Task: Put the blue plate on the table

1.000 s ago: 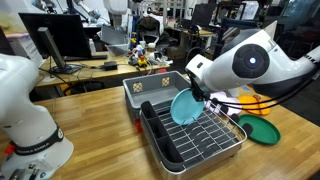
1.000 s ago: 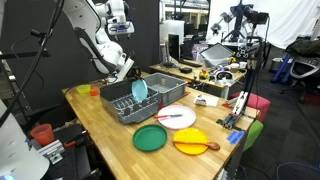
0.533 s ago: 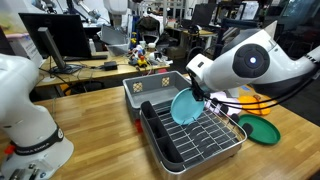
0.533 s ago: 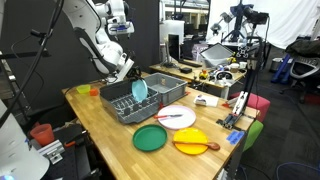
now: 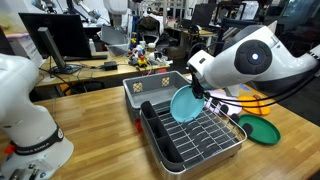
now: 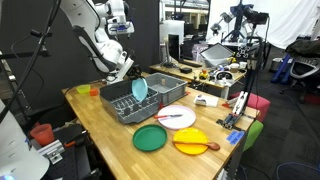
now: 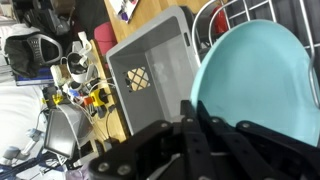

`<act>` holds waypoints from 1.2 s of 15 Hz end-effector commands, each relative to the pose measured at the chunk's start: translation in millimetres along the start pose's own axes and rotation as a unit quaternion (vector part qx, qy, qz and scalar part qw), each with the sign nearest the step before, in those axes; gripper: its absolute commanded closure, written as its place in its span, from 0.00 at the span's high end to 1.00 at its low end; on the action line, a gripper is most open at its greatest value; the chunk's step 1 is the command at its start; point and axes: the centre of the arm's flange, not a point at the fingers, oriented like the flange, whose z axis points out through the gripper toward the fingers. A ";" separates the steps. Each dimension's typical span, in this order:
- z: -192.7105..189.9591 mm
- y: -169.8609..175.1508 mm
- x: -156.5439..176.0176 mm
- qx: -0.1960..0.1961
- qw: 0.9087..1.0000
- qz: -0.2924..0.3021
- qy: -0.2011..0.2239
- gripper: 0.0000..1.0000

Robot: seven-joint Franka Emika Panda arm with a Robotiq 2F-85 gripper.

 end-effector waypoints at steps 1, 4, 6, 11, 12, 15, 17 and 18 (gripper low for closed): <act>-11.7 10.8 -6.4 -0.008 1.000 0.013 0.009 0.01; -17.9 21.4 -6.2 -0.020 1.000 0.021 0.011 0.01; -21.9 28.5 -6.8 -0.027 0.999 0.026 0.011 0.01; -28.0 42.6 -16.2 -0.036 0.999 0.033 0.002 0.01; -29.3 46.0 -18.7 -0.037 0.999 0.038 0.000 0.01; -38.1 62.2 -30.0 -0.045 0.997 0.058 -0.007 0.01; -45.8 75.5 -39.4 -0.053 0.996 0.076 -0.014 0.01; -49.5 82.0 -45.0 -0.057 0.994 0.086 -0.019 0.01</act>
